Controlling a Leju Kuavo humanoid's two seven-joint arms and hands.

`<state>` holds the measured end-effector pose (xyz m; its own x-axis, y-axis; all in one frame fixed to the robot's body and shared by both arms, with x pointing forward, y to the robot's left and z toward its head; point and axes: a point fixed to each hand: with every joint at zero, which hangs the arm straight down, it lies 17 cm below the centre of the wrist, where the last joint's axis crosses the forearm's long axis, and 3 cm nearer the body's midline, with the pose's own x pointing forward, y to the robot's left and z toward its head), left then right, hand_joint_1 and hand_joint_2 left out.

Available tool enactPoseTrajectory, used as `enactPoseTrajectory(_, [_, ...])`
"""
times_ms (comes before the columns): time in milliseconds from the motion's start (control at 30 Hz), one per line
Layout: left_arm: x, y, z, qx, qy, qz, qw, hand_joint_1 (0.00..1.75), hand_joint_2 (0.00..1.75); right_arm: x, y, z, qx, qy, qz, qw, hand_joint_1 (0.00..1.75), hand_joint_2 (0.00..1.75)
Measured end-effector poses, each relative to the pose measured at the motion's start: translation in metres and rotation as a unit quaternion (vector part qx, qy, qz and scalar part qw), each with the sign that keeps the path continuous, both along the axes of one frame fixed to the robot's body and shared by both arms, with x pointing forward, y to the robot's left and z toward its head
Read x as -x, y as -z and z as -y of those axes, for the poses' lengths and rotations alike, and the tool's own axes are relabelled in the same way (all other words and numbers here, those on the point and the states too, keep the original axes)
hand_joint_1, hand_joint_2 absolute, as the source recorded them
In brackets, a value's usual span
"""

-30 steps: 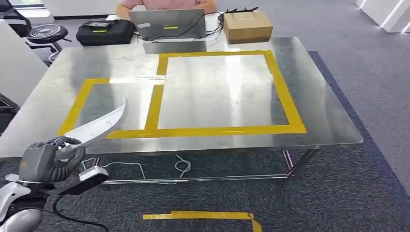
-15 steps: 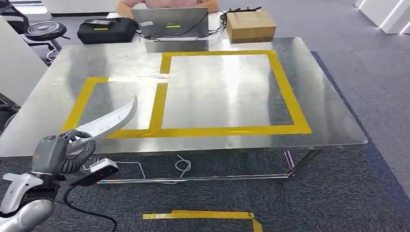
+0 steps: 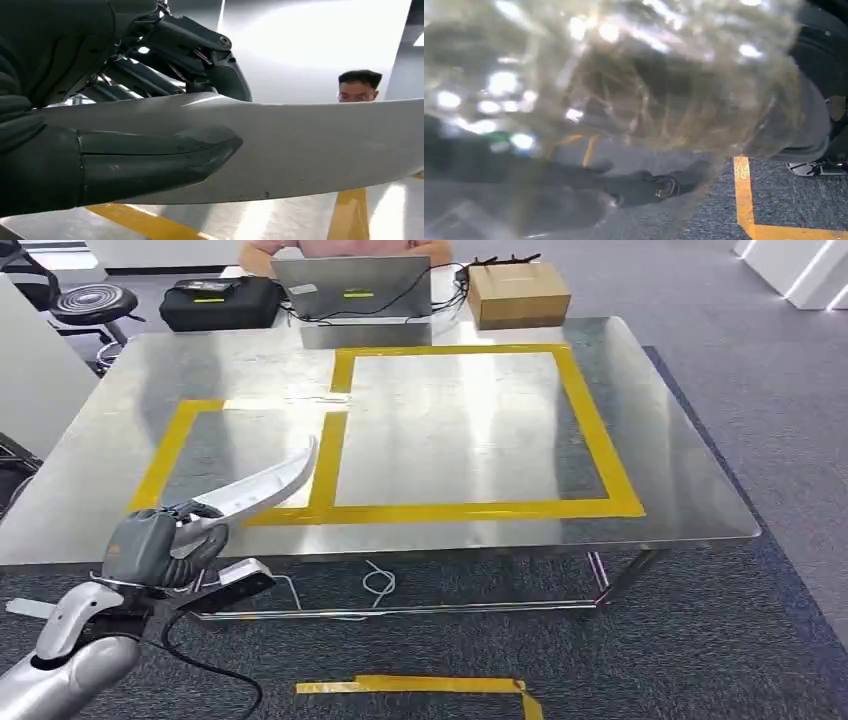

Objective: Take the parts from the cabinet and place them on the table.

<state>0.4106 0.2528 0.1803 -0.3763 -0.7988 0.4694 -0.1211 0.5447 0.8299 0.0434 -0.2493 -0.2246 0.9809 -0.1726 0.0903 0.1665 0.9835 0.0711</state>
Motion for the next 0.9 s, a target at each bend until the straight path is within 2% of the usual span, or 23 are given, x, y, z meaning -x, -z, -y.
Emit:
enactPoseTrajectory(333, [-0.024, 0.016, 0.018, -0.037, -0.007, -0.016, 0.999, 1.75, 1.75, 0.000, 0.003, -0.009, -0.016, -0.008, 0.002, 1.000, 0.00, 0.00])
enactPoseTrajectory(900, [-0.052, 0.080, 0.004, -0.106, -0.050, -0.081, 0.990, 1.75, 1.75, 0.019, 0.006, -0.016, -0.019, -0.005, -0.013, 1.000, 0.00, 0.00])
